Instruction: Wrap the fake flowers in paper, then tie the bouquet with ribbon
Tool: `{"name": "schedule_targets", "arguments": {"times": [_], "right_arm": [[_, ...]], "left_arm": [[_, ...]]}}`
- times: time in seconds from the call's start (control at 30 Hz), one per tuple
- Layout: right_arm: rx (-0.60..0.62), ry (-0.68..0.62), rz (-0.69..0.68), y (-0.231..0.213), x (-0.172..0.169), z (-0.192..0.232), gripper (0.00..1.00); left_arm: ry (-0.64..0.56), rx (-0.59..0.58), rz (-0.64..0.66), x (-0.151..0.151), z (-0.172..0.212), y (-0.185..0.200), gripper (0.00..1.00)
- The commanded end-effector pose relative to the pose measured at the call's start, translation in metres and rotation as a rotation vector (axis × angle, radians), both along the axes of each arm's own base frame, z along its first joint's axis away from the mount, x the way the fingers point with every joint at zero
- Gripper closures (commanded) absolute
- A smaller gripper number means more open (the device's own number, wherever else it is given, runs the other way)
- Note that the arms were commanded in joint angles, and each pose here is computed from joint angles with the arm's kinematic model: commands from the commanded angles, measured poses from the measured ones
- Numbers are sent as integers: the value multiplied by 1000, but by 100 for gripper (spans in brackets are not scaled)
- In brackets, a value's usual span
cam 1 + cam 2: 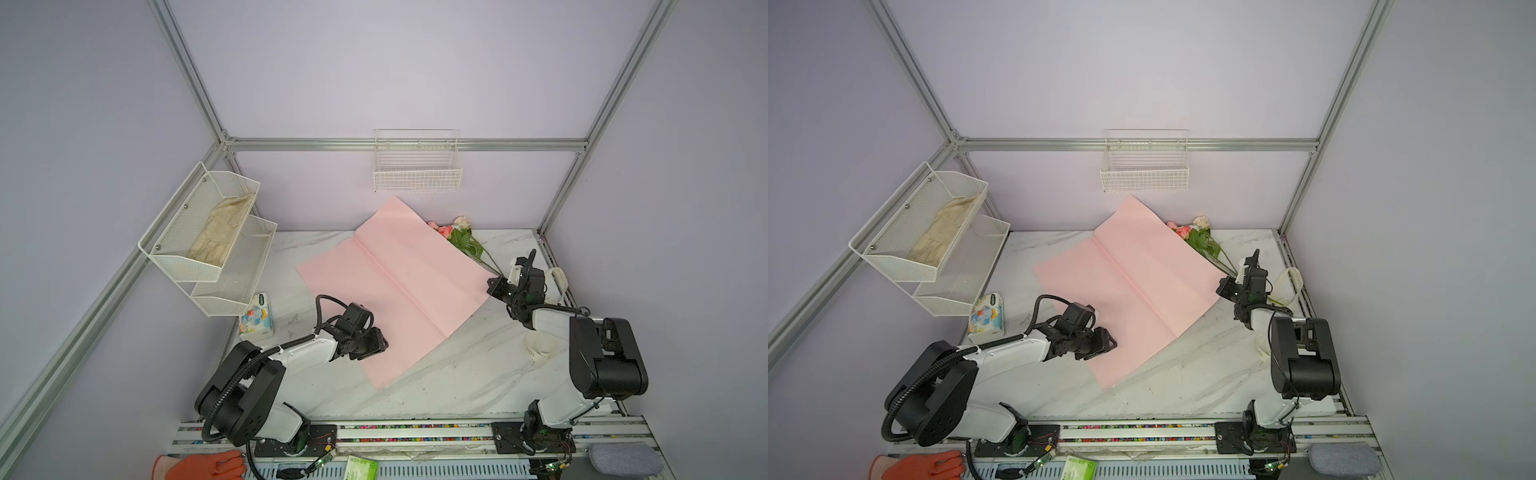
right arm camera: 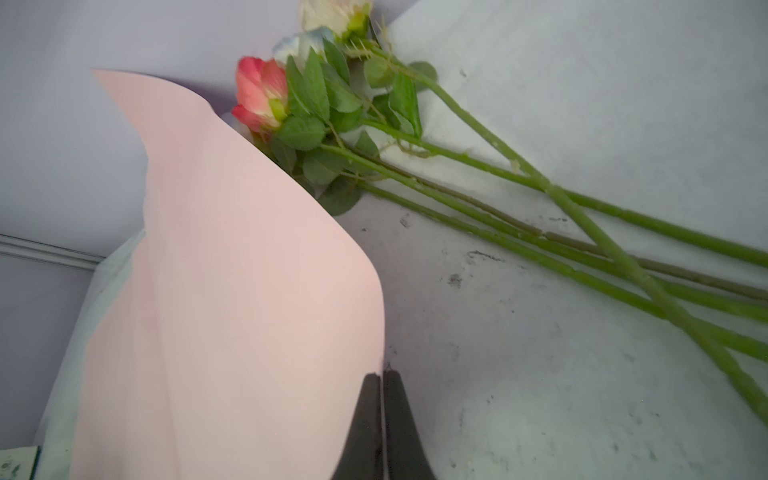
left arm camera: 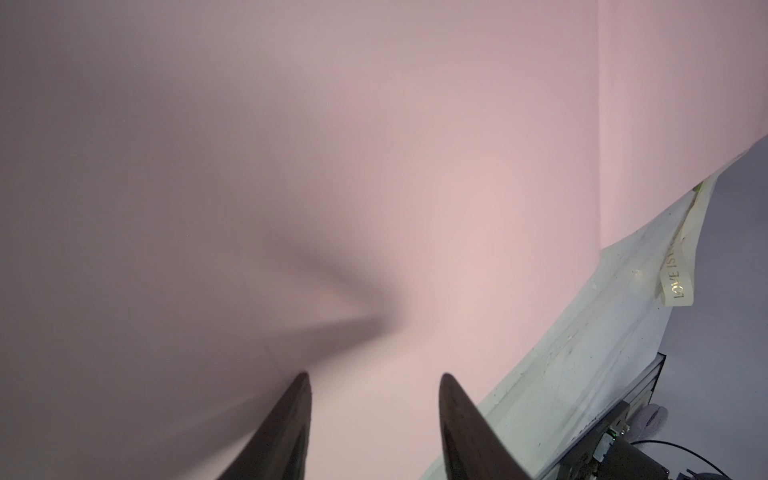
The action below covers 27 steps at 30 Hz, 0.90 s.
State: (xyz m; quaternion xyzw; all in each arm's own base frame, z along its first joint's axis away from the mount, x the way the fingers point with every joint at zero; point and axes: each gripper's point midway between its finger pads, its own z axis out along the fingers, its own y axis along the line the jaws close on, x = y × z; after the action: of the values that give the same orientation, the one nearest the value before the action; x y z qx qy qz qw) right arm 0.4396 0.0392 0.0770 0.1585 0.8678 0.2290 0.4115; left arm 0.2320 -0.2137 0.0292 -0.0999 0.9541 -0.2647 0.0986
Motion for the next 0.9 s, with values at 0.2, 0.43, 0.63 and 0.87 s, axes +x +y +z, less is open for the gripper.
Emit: {"name": "schedule_targets", "arguments": {"times": [0.2,0.43,0.63,0.87], "right_arm": [[-59,96,80,9,14,-26,100],[-92,153,37,2,14,-6,64],[-78,12,88,28,-3,68,34],[-35,4,424,213,-26,48,52]], "left_arm": [[244,133,23,-87,-37,22,51],[55,89,-6,-57,22,7,47],[-94,185,39,-23,79,27,44],[-152,118,143,17,110,64,42]]}}
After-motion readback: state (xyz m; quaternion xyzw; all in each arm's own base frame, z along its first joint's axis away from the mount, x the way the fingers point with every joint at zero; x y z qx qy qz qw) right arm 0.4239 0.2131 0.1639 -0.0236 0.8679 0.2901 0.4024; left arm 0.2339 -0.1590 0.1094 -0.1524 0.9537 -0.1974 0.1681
